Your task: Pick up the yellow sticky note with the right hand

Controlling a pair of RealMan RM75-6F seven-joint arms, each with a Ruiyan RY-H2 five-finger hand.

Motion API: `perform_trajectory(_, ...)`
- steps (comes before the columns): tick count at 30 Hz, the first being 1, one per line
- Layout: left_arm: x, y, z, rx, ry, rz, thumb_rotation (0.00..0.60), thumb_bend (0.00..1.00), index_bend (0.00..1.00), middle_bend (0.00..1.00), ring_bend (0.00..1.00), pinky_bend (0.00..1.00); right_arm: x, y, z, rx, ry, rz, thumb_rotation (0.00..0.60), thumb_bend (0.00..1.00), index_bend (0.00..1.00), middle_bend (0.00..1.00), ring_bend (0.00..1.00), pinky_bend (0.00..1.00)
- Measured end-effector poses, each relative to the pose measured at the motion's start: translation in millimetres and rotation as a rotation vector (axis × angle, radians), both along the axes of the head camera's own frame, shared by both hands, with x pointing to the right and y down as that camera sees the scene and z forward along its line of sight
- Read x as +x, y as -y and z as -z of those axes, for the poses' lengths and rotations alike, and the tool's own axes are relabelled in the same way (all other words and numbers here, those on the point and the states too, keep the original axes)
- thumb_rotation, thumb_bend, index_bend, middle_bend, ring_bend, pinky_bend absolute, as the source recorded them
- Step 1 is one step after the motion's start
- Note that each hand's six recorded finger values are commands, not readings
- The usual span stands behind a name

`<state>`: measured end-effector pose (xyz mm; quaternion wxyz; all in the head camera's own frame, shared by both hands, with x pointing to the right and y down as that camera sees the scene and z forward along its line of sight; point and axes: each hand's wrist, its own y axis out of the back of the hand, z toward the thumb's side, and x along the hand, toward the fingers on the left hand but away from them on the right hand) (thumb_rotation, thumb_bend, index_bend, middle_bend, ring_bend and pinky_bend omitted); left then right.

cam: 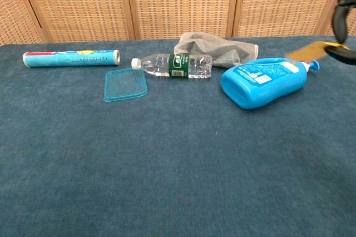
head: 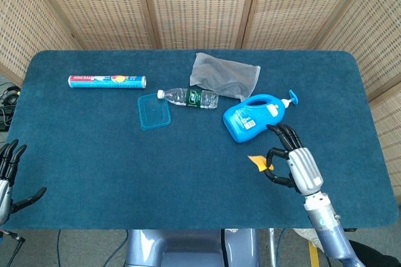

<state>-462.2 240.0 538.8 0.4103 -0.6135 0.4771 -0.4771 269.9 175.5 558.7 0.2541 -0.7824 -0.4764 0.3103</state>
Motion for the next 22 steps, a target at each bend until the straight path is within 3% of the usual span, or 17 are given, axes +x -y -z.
perform_trajectory(8,7.6,-4.5,0.9,0.017,0.013,-0.024,0.600,0.08,0.00,0.00,0.00,0.08,-1.0,-37.6,20.0,-0.049,0.150,0.063,0.600,0.49,0.70,0.18,0.00,0.00)
perform_trajectory(14,10.4,-5.7,-1.3,0.014,0.016,-0.034,0.600,0.08,0.00,0.00,0.00,0.08,-17.9,-54.9,31.0,-0.094,0.246,0.114,0.600,0.49,0.70,0.18,0.00,0.00)
perform_trajectory(22,8.8,-5.0,1.8,0.024,0.007,-0.028,0.600,0.08,0.00,0.00,0.00,0.08,-34.1,-66.4,28.4,-0.135,0.280,0.148,0.600,0.49,0.70,0.19,0.00,0.00)
